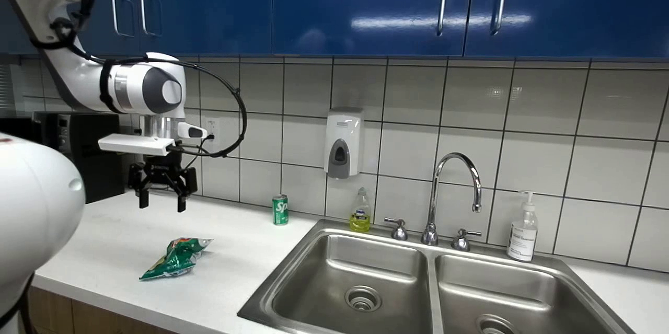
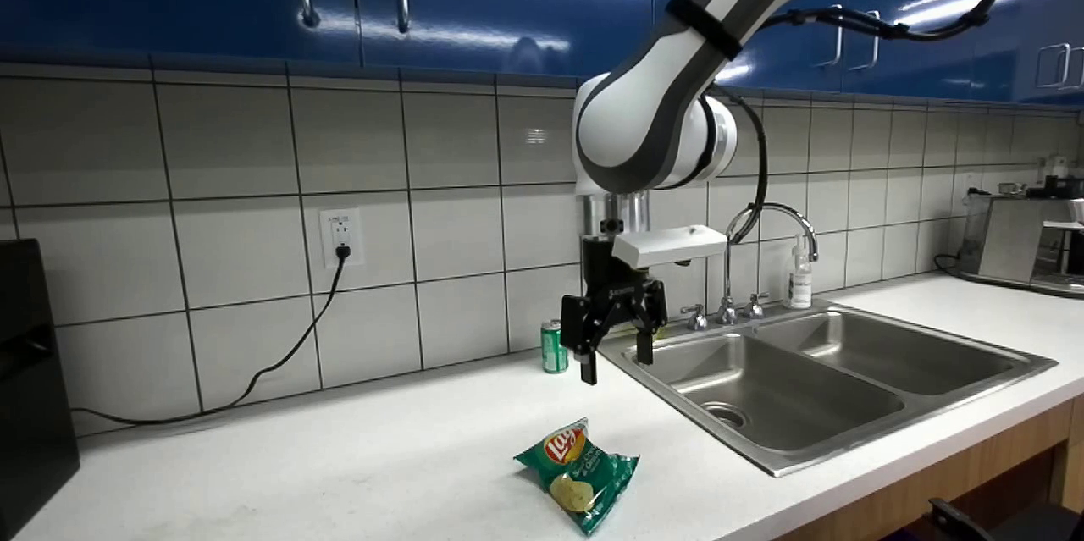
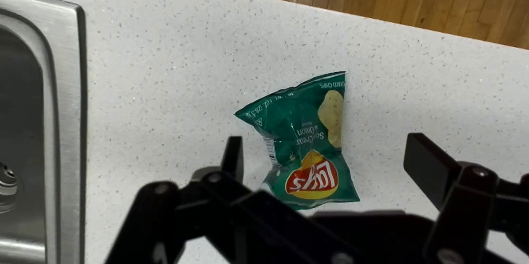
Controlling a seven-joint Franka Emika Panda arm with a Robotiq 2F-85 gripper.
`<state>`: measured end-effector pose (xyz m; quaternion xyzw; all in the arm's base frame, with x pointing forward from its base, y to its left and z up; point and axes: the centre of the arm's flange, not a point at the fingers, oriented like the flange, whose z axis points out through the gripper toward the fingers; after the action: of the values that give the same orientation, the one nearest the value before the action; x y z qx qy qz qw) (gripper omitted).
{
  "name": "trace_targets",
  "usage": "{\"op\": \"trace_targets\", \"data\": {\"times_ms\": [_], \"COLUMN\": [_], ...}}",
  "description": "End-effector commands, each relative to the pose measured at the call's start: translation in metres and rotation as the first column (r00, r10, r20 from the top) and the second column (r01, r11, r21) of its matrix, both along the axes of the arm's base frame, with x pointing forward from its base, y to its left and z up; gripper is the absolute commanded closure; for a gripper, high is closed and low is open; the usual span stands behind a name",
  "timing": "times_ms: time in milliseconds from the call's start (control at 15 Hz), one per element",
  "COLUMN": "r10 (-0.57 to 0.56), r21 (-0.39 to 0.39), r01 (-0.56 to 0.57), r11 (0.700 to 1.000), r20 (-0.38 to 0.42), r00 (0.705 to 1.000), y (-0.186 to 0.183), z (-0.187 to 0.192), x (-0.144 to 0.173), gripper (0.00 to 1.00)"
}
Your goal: Put the green packet in the sink.
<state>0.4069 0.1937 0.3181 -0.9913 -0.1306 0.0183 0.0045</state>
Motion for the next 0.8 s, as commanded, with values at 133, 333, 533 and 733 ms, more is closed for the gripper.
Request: {"op": "trace_targets", "data": {"times_ms": [133,333,533,733], "r10": [0.021,0.029,0.033,0.032], "r21": [-0.004,0.007,0.015,0.019], "r01": [-0.021,-0.029,-0.033,-0.032], "r11": [1.000,1.000,0.999,0.999], "r20": [-0.001,-0.011,-0.017,-0.022], "r00": [1.000,1.000,0.999,0.999], "y": [0.010,0.015,0.019,0.020], "z": [-0.036,-0.054,-0.070,-0.083], "x": [0.021,0.026,0.034,0.042], "gripper": [0.00,0.00,0.00,0.00]}}
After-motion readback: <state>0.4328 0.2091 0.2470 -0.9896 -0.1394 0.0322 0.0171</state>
